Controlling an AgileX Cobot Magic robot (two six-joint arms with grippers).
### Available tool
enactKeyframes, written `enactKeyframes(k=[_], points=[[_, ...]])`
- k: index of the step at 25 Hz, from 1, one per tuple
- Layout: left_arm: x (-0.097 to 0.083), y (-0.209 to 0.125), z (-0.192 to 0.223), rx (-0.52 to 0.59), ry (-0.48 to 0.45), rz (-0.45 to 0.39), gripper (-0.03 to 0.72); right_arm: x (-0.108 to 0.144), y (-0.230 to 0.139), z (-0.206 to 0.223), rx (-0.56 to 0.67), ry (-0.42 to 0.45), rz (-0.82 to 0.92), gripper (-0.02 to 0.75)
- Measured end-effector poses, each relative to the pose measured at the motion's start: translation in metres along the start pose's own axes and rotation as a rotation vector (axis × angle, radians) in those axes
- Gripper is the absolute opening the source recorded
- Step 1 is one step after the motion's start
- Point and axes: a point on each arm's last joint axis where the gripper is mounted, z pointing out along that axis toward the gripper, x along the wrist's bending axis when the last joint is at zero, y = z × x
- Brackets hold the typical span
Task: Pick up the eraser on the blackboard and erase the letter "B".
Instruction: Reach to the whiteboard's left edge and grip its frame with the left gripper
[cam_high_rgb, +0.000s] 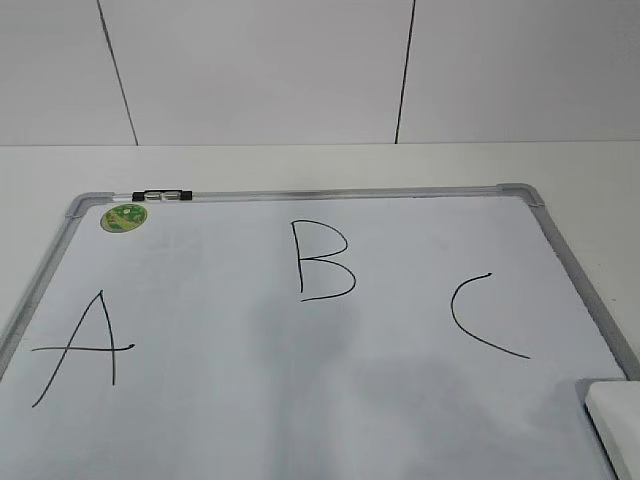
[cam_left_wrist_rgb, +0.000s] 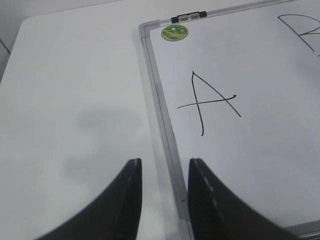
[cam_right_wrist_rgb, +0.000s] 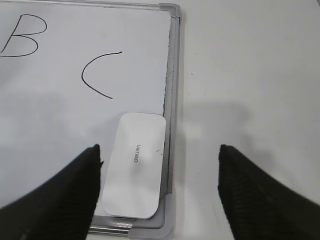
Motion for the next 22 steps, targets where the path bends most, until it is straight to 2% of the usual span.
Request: enactKeyframes(k=[7,12,22], points=[[0.000,0.000,0.000,0.000,0.000,0.000,0.240,0.000,0.010,-0.001,0.019,0.018,0.017,0.583],[0.000,0.000,0.000,0.000,0.000,0.000,0.240,0.003,0.026,0.007,0.152,0.078,0.071,0.583],[-0.003,0.001,0.000,-0.007,-0.038,-0.019,0.240,0.002,0.051,0.037,0.381,0.118,0.223,0.583]])
